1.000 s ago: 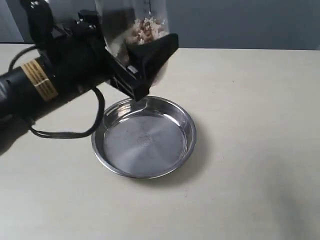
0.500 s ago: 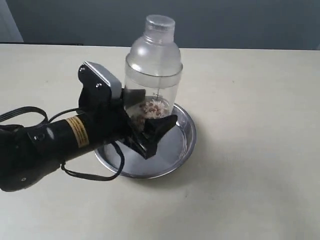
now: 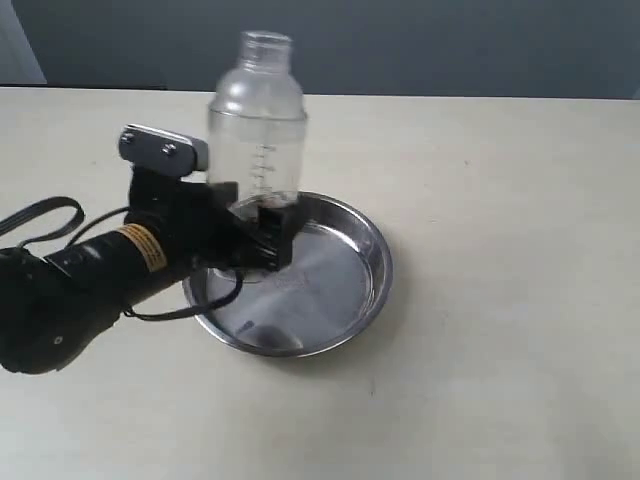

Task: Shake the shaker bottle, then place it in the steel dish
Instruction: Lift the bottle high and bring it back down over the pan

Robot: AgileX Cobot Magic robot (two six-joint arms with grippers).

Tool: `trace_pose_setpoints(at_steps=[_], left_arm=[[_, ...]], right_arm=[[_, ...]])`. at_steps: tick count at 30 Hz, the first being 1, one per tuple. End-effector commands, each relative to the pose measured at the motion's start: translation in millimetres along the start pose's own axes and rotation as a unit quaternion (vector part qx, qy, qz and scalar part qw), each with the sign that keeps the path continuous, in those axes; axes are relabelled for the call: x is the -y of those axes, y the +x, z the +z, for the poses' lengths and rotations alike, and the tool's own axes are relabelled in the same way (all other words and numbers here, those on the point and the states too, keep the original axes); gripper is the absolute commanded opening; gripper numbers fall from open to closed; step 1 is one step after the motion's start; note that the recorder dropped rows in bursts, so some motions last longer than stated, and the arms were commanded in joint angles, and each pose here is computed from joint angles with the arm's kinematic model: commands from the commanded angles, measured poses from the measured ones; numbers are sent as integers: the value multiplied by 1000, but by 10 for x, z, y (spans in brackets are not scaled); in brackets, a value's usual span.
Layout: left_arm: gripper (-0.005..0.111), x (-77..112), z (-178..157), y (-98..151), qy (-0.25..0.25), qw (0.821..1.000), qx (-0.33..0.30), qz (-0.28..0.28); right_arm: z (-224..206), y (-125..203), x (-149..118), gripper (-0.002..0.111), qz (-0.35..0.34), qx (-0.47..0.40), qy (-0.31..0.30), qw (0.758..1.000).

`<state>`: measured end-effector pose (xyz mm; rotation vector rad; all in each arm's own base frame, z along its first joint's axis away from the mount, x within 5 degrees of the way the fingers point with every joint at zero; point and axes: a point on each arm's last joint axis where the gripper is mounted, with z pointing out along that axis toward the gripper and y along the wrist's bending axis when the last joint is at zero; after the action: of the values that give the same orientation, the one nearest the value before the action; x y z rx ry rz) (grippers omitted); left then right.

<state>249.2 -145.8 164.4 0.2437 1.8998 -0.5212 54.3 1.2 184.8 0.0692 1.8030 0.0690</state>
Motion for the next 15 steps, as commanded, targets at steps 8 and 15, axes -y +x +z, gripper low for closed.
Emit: trace_pose_setpoints(at_steps=[8, 15], left_arm=[[0, 361, -94, 52, 192, 949, -4, 251], [1, 297, -60, -4, 147, 975, 9, 167]], right_arm=[[-2, -7, 0, -1, -2, 7, -1, 1000], [-2, -7, 0, -1, -2, 7, -1, 1000]])
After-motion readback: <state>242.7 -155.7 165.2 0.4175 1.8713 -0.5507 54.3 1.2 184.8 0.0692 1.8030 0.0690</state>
